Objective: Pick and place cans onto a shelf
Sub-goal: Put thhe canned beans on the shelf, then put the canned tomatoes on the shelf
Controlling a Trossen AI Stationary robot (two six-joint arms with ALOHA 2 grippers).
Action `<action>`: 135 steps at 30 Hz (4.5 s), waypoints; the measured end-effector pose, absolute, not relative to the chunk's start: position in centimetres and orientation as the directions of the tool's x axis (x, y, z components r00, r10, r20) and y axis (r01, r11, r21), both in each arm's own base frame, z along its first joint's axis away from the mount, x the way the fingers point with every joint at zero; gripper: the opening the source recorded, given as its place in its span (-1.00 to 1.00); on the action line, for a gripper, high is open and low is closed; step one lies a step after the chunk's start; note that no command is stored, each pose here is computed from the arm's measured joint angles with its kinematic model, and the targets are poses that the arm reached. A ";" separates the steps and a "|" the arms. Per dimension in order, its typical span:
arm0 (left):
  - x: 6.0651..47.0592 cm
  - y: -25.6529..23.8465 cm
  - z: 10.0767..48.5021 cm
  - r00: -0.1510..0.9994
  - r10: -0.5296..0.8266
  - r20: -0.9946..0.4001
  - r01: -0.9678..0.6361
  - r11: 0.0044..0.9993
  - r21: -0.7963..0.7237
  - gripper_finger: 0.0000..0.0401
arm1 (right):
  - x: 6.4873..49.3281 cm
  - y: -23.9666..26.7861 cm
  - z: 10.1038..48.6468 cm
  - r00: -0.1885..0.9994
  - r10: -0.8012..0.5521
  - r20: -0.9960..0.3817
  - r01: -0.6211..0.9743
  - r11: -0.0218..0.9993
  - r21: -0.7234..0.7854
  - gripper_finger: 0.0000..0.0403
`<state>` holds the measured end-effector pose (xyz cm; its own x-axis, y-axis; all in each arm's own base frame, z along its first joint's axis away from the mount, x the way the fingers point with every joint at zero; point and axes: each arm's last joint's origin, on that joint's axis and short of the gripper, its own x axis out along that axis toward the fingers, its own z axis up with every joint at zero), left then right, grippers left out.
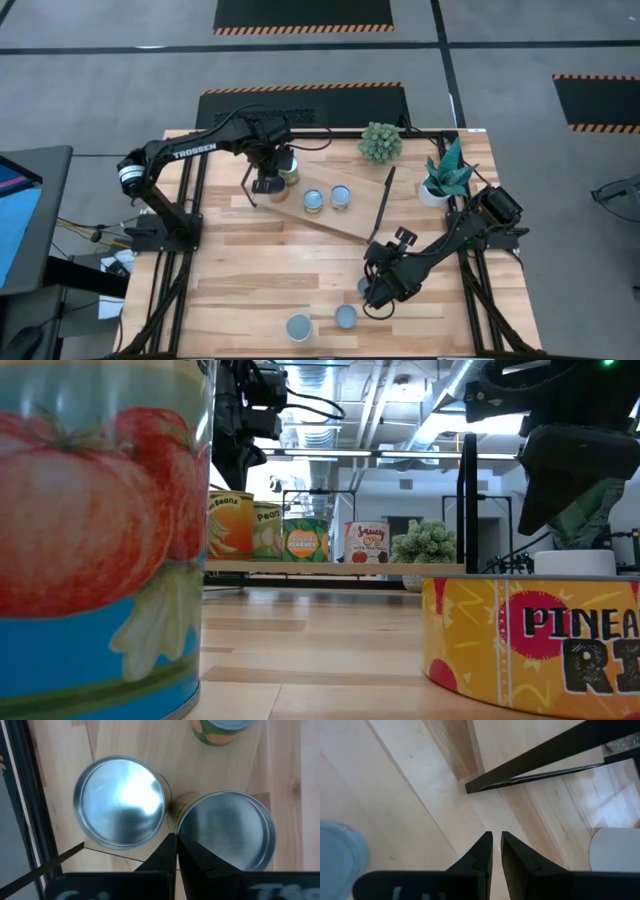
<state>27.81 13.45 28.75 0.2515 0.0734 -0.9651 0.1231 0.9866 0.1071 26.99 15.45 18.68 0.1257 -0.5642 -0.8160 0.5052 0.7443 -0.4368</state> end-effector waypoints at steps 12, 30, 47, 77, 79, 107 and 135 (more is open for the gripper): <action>28.0 13.3 28.8 0.281 0.035 -0.959 0.131 0.989 0.075 -0.91 | 27.0 15.5 18.7 0.128 -0.563 -0.817 0.504 0.746 -0.435 -0.70; 28.0 10.9 32.3 0.295 -0.101 -0.950 0.092 0.993 -0.077 -0.81 | 26.8 15.8 18.7 0.131 -0.563 -0.816 0.495 0.750 -0.438 -0.70; 29.2 1.9 26.4 0.114 -0.136 -0.984 0.288 0.952 -0.098 -0.81 | 25.7 17.6 18.7 0.166 -0.549 -0.819 0.503 0.762 -0.408 -0.70; 29.3 4.6 26.0 0.116 0.187 -0.976 0.223 0.952 0.209 -0.91 | 25.5 18.1 18.6 0.189 -0.535 -0.824 0.528 0.762 -0.374 -0.70; 29.3 4.6 26.0 0.111 0.186 -0.976 0.223 0.953 0.207 -0.91 | 25.5 18.1 18.6 0.188 -0.535 -0.824 0.529 0.762 -0.374 -0.70; 34.4 7.0 29.0 0.574 0.074 -0.815 0.292 0.912 0.288 -0.94 | 25.3 18.3 18.6 0.157 -0.507 -0.847 0.522 0.771 -0.365 -0.70; 17.2 -2.2 32.5 0.354 0.023 -0.935 0.039 0.998 0.039 -1.00 | 35.5 15.5 24.7 0.584 -0.313 -0.749 0.009 0.925 -0.380 -0.70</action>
